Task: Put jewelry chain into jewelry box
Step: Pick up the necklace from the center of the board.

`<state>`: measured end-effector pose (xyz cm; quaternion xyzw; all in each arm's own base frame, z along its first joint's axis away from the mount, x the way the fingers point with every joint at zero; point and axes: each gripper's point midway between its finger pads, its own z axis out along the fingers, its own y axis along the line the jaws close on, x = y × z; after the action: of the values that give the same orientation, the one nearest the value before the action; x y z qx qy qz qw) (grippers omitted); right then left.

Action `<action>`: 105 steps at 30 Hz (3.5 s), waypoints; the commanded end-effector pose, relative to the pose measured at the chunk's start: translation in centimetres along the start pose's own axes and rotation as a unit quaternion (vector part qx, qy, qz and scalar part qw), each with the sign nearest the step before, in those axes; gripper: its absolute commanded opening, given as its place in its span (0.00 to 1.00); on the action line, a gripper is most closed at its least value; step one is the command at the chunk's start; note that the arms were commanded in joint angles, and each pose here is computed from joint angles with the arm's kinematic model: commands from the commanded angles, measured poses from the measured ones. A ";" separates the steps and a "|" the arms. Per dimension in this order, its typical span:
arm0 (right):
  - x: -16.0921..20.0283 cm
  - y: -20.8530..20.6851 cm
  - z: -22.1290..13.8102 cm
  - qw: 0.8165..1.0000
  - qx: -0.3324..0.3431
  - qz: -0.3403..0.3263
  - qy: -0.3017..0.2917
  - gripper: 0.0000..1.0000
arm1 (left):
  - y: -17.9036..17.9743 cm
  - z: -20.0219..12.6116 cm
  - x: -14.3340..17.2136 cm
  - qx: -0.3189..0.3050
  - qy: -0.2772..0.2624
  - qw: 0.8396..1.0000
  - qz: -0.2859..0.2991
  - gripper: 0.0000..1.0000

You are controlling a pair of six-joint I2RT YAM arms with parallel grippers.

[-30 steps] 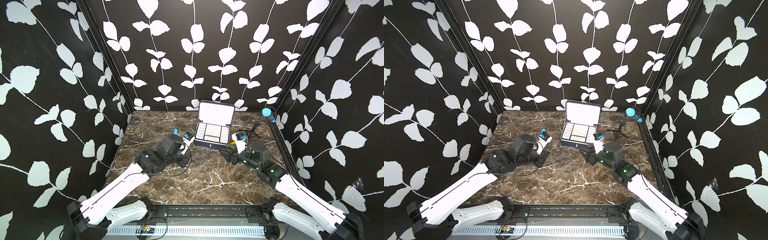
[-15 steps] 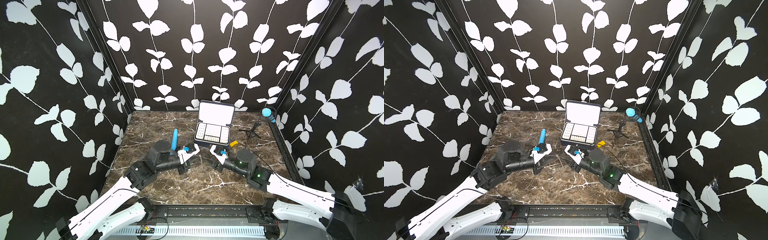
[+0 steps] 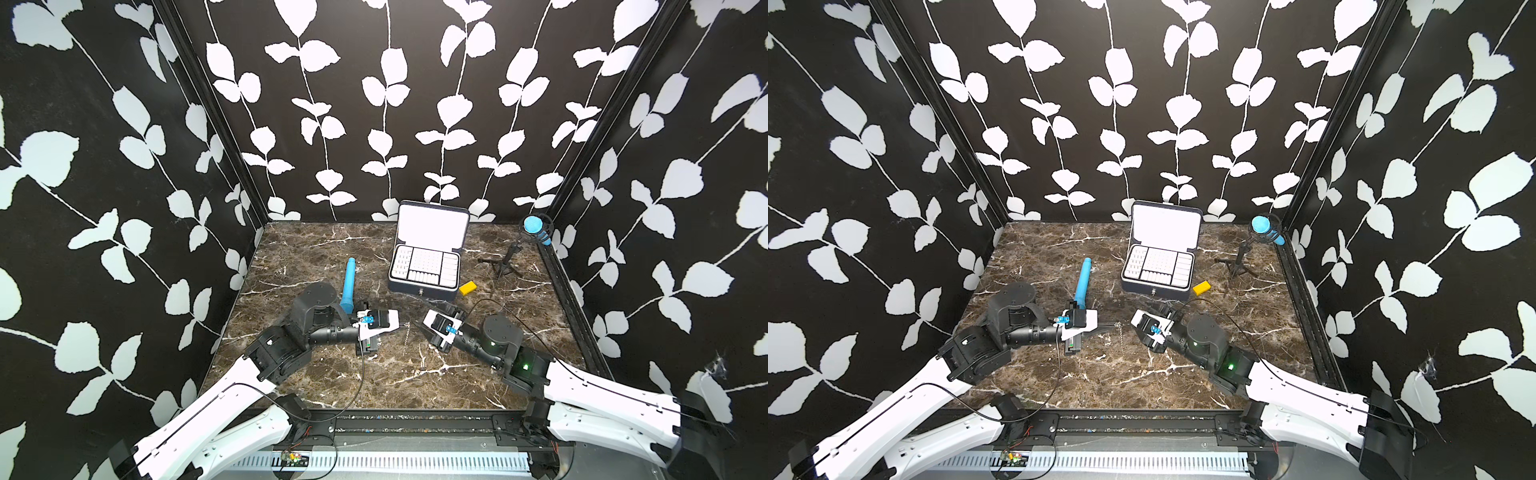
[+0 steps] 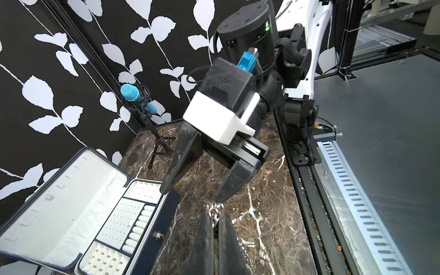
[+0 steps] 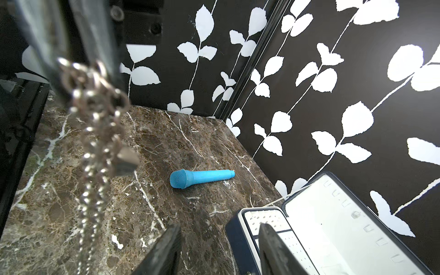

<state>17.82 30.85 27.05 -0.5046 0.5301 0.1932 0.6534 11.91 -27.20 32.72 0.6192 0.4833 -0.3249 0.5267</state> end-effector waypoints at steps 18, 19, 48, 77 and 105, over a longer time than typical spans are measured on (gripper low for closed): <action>-4.7 0.6 -0.4 0.994 0.032 -0.001 -0.108 0.53 | -0.2 0.4 -0.4 0.010 -0.025 1.000 0.000 0.00; -4.8 0.7 -0.5 0.994 0.030 0.001 -0.110 0.53 | -0.1 0.4 -0.4 0.010 -0.025 1.000 0.000 0.00; -8.2 1.5 -5.7 0.917 -0.232 0.313 -0.084 0.53 | -3.1 -2.5 -6.9 0.124 -0.139 0.982 0.032 0.00; -13.5 3.2 -5.4 0.827 -0.403 0.364 -0.143 0.54 | -2.8 -2.1 -6.8 0.127 -0.136 0.982 0.028 0.00; -12.6 4.4 -6.0 0.831 -0.411 0.360 -0.107 0.50 | -2.7 -2.6 -6.5 0.106 -0.117 0.987 0.039 0.00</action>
<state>7.63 31.17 34.71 -0.4576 0.5057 0.6632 0.3083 7.26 -26.77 36.79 0.6468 0.3738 -0.4319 0.5053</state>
